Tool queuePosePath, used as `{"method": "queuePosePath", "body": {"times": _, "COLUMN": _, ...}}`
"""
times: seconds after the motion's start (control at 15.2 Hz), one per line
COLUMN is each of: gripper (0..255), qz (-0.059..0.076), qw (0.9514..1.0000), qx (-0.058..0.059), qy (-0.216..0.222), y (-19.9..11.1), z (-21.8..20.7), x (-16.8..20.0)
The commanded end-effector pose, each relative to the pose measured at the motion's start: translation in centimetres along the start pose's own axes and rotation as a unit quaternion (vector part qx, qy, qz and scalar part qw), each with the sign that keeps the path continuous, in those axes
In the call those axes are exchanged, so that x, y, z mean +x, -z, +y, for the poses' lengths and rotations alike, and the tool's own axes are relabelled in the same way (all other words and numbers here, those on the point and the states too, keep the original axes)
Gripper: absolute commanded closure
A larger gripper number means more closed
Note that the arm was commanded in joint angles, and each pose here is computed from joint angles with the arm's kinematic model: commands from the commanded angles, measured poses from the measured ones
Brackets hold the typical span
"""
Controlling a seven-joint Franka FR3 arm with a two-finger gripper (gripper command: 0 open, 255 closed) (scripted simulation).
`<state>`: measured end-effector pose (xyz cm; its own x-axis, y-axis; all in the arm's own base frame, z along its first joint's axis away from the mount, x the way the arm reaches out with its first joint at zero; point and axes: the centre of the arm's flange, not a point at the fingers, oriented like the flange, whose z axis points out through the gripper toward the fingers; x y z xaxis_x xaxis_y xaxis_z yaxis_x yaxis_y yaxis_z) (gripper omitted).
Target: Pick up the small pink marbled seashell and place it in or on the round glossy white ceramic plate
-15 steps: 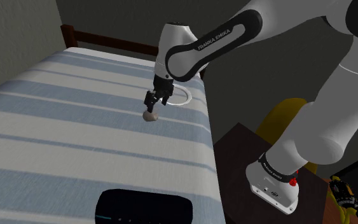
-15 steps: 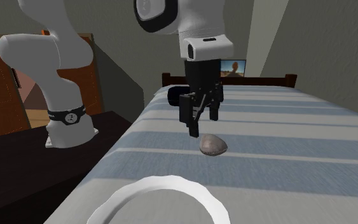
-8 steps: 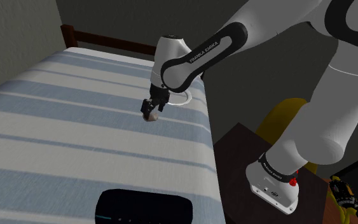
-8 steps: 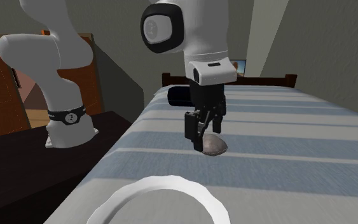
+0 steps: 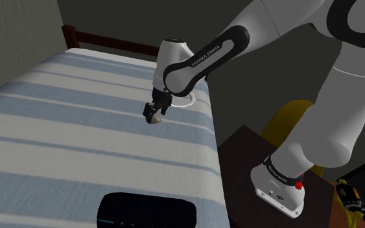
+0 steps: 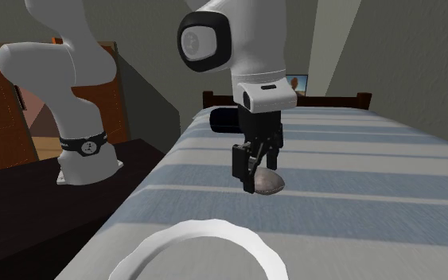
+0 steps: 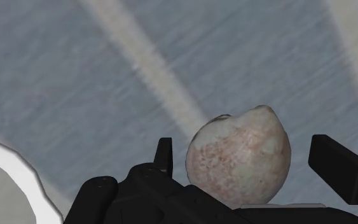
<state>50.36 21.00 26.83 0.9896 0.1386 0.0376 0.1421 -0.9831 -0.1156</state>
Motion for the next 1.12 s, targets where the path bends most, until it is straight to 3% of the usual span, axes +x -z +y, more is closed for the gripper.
{"method": "queuePosePath", "body": {"times": 0.0, "gripper": 255, "qz": 0.0, "qw": 1.0, "qx": 0.0, "qy": 0.0, "y": 0.0, "z": 0.0, "x": 0.0}}
{"method": "queuePosePath", "body": {"times": 0.59, "gripper": 255, "qz": 0.0, "qw": 1.0, "qx": 0.0, "qy": 0.0, "y": 0.0, "z": 0.0, "x": 0.0}}
{"method": "queuePosePath", "body": {"times": 1.06, "gripper": 255, "qz": 0.0, "qw": 1.0, "qx": 0.0, "qy": 0.0, "y": 3.7, "z": -0.4, "x": 0.1}}
